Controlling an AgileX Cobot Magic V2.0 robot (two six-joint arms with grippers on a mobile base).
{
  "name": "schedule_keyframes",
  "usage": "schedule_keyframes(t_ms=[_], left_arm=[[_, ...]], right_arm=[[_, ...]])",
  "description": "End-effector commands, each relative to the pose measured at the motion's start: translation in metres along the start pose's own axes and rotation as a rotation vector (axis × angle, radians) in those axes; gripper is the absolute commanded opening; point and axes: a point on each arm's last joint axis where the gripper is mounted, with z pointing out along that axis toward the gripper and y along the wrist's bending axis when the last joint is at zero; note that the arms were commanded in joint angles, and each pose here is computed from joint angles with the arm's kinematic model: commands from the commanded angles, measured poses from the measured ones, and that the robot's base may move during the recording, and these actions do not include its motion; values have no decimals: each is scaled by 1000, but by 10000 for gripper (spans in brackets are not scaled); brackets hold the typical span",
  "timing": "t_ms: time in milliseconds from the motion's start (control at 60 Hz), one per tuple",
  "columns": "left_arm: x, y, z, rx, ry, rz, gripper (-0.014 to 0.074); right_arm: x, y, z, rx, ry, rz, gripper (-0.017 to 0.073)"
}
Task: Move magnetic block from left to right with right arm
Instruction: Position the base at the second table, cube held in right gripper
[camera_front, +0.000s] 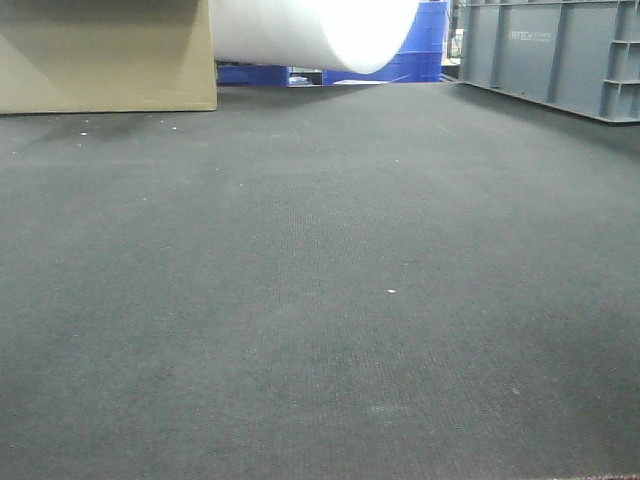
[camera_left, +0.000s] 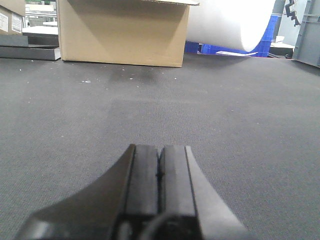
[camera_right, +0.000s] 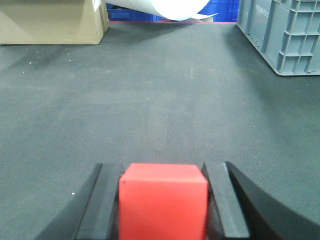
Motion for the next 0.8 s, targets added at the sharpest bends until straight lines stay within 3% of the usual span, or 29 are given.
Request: schedule_keyframes(t_ms=[0, 550, 650, 784], left_arm=[[-6, 0, -1, 2, -95, -8, -116], [-6, 0, -1, 2, -95, -8, -116], [-6, 0, -1, 2, -95, -8, -116], [-6, 0, -1, 2, -95, -8, -116]], right_arm=[[-16, 2, -1, -11, -101, -21, 141], [-17, 5, 3, -33, -88, -1, 141], [-27, 13, 22, -58, -32, -7, 141], [-48, 31, 62, -147, 19, -62, 141]])
